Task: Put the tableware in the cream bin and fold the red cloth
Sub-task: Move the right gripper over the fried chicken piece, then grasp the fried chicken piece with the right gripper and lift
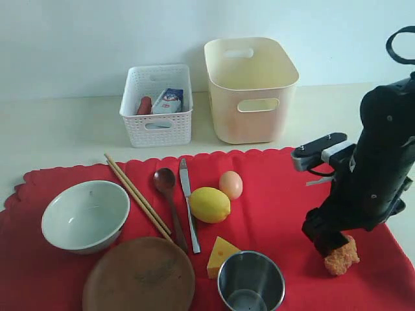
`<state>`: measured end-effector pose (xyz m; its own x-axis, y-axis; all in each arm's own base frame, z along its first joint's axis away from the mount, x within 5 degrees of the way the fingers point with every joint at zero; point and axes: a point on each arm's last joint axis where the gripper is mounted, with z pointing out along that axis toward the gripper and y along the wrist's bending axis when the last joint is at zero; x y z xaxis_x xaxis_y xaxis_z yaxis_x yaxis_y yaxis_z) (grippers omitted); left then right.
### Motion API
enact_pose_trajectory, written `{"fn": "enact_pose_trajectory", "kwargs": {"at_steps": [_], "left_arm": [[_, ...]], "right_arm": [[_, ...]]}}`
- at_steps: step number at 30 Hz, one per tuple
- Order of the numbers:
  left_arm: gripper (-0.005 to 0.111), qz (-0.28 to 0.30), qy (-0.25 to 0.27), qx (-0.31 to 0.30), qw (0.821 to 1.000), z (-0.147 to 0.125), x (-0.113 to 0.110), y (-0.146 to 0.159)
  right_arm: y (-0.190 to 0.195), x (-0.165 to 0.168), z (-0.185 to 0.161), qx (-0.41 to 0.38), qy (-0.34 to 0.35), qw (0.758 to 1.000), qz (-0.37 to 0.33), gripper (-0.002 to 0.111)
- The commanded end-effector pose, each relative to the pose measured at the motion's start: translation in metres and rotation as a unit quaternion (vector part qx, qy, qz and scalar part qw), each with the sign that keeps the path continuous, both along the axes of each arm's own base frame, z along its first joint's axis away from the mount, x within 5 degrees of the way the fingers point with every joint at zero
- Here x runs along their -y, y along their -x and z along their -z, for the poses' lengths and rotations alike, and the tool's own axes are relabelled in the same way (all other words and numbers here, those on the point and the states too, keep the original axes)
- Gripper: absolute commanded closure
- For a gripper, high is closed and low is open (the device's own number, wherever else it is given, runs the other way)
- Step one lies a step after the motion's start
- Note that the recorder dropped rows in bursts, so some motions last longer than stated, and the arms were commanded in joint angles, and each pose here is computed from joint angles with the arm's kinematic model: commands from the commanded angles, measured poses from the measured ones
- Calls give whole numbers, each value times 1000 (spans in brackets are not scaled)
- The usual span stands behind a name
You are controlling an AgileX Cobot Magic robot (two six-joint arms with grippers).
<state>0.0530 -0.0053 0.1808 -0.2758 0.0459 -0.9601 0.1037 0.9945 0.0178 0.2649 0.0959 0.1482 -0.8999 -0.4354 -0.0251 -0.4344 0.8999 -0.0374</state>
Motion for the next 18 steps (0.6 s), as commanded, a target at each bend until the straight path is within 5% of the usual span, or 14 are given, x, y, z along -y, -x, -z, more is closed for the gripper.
{"fn": "enact_pose_trajectory", "kwargs": {"at_steps": [1,11,18], "left_arm": [[107,3,3,6,1000,0,0,0],[107,3,3,6,1000,0,0,0],[107,3,3,6,1000,0,0,0]], "right_arm": [[-3,3,18,-23,-15,999,39,30],[-5,6,29,-57,-50,996,56,35],[-12,5,19,-44,-49,997,52,92]]}}
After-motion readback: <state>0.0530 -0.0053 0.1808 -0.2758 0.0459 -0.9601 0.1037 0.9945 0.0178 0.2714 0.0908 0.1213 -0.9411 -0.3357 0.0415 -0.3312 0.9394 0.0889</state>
